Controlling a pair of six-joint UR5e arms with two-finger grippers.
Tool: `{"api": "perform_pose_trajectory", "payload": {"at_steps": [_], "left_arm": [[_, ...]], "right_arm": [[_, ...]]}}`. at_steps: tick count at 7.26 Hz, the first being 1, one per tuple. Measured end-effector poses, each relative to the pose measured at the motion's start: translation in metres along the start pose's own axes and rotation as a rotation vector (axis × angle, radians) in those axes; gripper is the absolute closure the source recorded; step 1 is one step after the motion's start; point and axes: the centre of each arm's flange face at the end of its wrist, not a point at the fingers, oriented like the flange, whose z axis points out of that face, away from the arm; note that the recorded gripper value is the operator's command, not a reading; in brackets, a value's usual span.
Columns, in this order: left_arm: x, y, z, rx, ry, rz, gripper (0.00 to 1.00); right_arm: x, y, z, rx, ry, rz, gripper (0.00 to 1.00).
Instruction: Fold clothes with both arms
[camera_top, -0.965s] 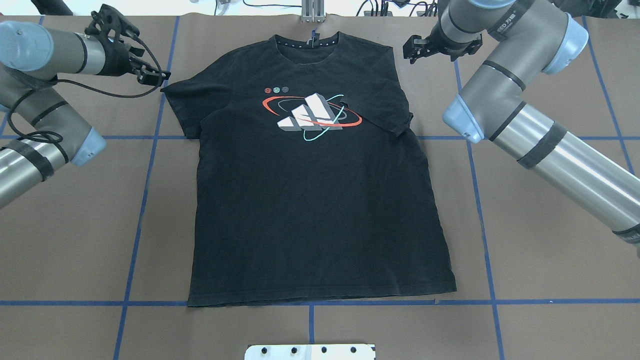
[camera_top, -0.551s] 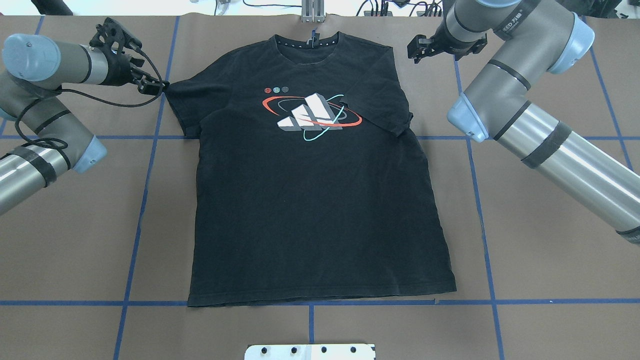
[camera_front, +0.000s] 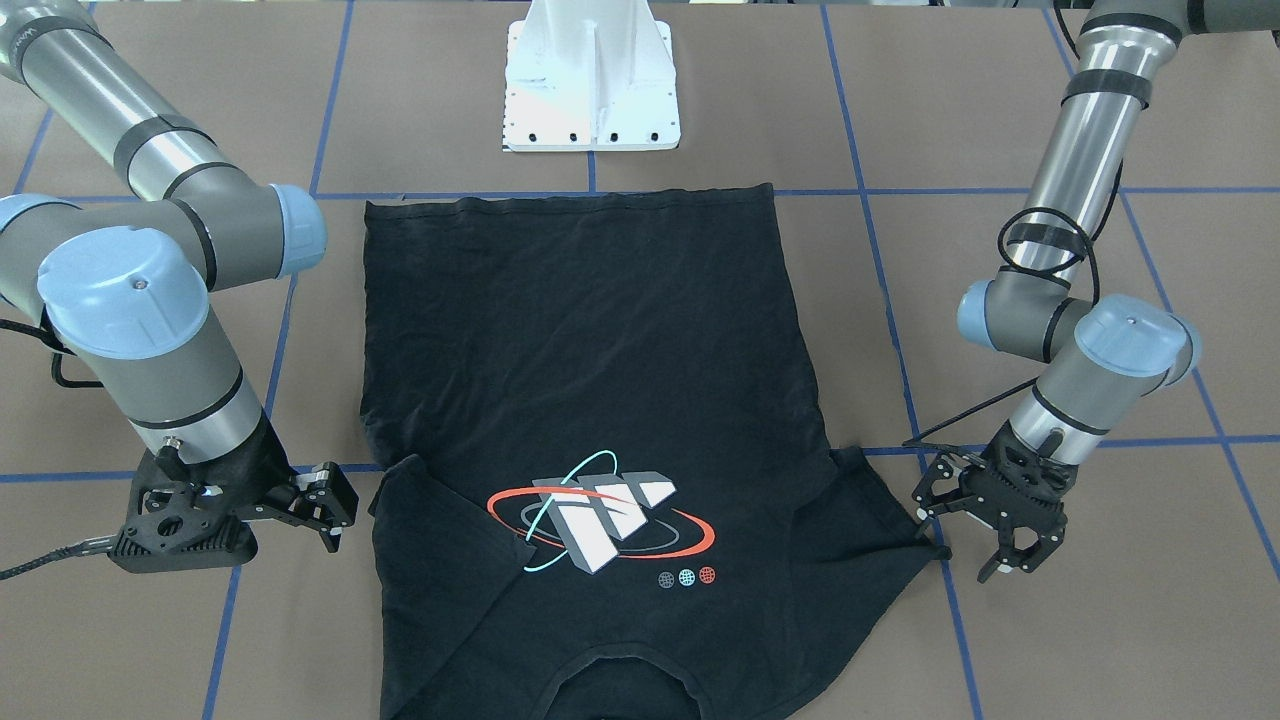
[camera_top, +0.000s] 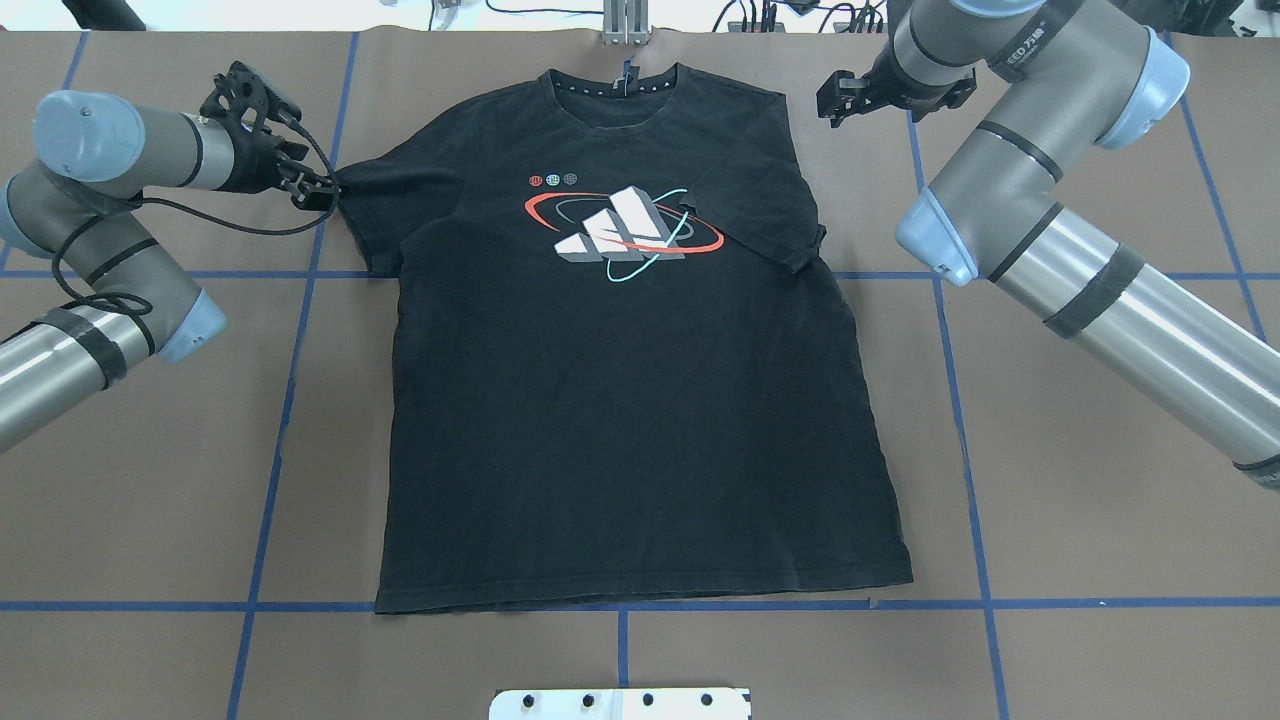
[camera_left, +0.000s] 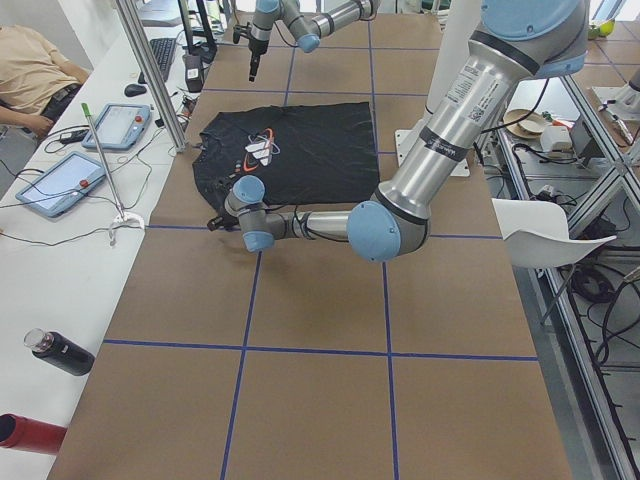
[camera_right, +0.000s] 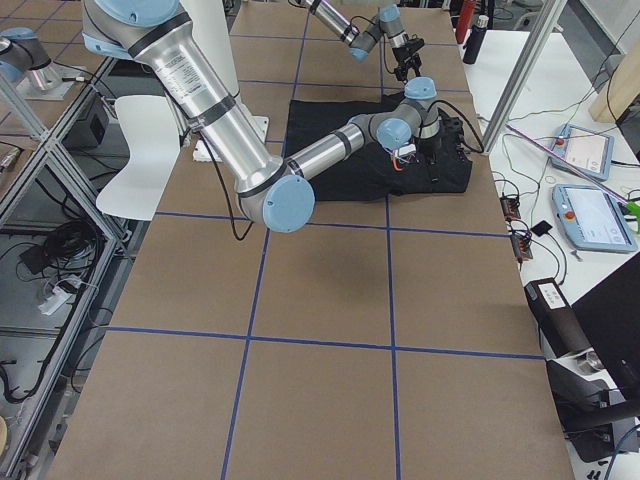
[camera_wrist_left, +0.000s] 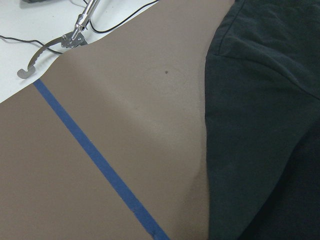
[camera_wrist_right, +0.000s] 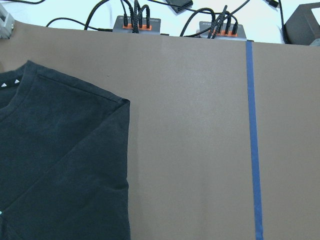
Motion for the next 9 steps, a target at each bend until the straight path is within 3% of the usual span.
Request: {"api": "perform_pose_trajectory", "payload": {"at_steps": [2, 5, 7, 8, 9], "left_arm": [[0.0063, 0.0029, 0.0035, -0.006, 0.009, 0.003, 0.70], [0.0056, 0.0064, 0.0032, -0.010, 0.009, 0.002, 0.85], [0.0039, 0.0074, 0.0016, -0.010, 0.006, 0.000, 0.89], [0.0036, 0.0068, -0.0004, -0.007, 0.005, 0.000, 1.00], [0.0047, 0.0041, -0.0047, -0.001, 0.005, 0.000, 1.00]], "right_arm": [[-0.0001, 0.0003, 0.0003, 0.000, 0.001, 0.003, 0.00], [-0.0024, -0.0001, -0.0010, 0.003, -0.003, 0.008, 0.00], [-0.0032, -0.0005, -0.0018, 0.004, -0.004, 0.008, 0.00], [-0.0034, -0.0006, -0.0020, 0.004, -0.004, 0.009, 0.00], [-0.0036, -0.0007, -0.0021, 0.004, -0.005, 0.009, 0.00]]}}
